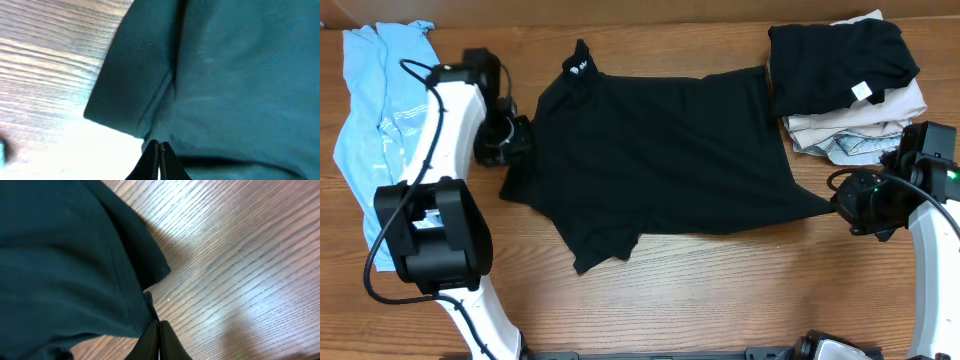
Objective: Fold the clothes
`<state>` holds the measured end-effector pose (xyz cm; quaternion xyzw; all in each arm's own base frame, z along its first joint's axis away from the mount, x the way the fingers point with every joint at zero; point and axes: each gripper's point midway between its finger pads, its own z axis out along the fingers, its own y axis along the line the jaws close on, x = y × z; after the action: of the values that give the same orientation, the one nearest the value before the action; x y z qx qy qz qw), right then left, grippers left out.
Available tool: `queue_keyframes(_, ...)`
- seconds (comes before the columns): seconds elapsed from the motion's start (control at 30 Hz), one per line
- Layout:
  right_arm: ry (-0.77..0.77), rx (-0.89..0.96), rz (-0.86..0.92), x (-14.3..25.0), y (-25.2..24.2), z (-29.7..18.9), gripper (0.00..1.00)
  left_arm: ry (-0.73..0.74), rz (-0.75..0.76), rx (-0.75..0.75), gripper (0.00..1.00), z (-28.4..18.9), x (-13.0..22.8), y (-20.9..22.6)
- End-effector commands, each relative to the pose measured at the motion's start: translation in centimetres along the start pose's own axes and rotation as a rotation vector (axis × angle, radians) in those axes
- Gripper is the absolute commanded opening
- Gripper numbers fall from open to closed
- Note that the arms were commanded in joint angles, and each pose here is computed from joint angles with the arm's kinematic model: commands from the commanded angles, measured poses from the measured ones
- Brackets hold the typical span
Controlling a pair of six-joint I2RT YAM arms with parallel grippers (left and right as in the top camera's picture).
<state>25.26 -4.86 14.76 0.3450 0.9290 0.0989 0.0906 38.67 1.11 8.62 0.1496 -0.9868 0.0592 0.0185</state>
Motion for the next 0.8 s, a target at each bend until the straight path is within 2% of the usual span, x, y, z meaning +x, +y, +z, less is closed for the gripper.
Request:
queue_keyframes(0.0,0.006,-0.014,-0.030,0.2,0.2,0.0,0.04,-0.104,0.071,0.084,0.04,-5.3,-0.9,-1.5)
queue_keyframes(0.2,0.010,-0.013,-0.029,0.3,0.1,0.0,0.04,-0.162,0.135,0.095,0.04,-11.3,3.3,-2.8)
queue_keyframes(0.4,0.020,-0.037,-0.044,0.5,0.6,0.0,0.04,-0.179,0.104,0.095,0.04,-15.0,8.6,-3.0)
queue_keyframes(0.53,0.030,-0.053,-0.058,0.7,0.8,0.0,0.04,-0.152,0.064,0.063,0.04,-14.1,12.2,-2.7)
queue_keyframes(0.63,0.033,-0.051,-0.061,0.8,0.7,0.0,0.04,-0.146,0.033,0.063,0.05,-11.3,15.8,-2.6)
queue_keyframes(0.67,0.033,-0.051,-0.062,0.8,0.8,0.0,0.04,-0.148,0.032,0.074,0.08,-10.5,16.6,-2.8)
queue_keyframes(0.7,0.031,-0.052,-0.067,0.7,0.8,0.0,0.04,-0.150,0.034,0.086,0.17,-9.4,17.5,-3.0)
queue_keyframes(0.73,0.029,-0.053,-0.074,0.7,0.8,0.0,0.04,-0.149,0.039,0.094,0.38,-8.5,18.1,-3.2)
queue_keyframes(0.77,0.029,-0.053,-0.077,0.7,0.8,0.0,0.04,-0.145,0.052,0.107,0.51,-7.6,18.8,-3.4)
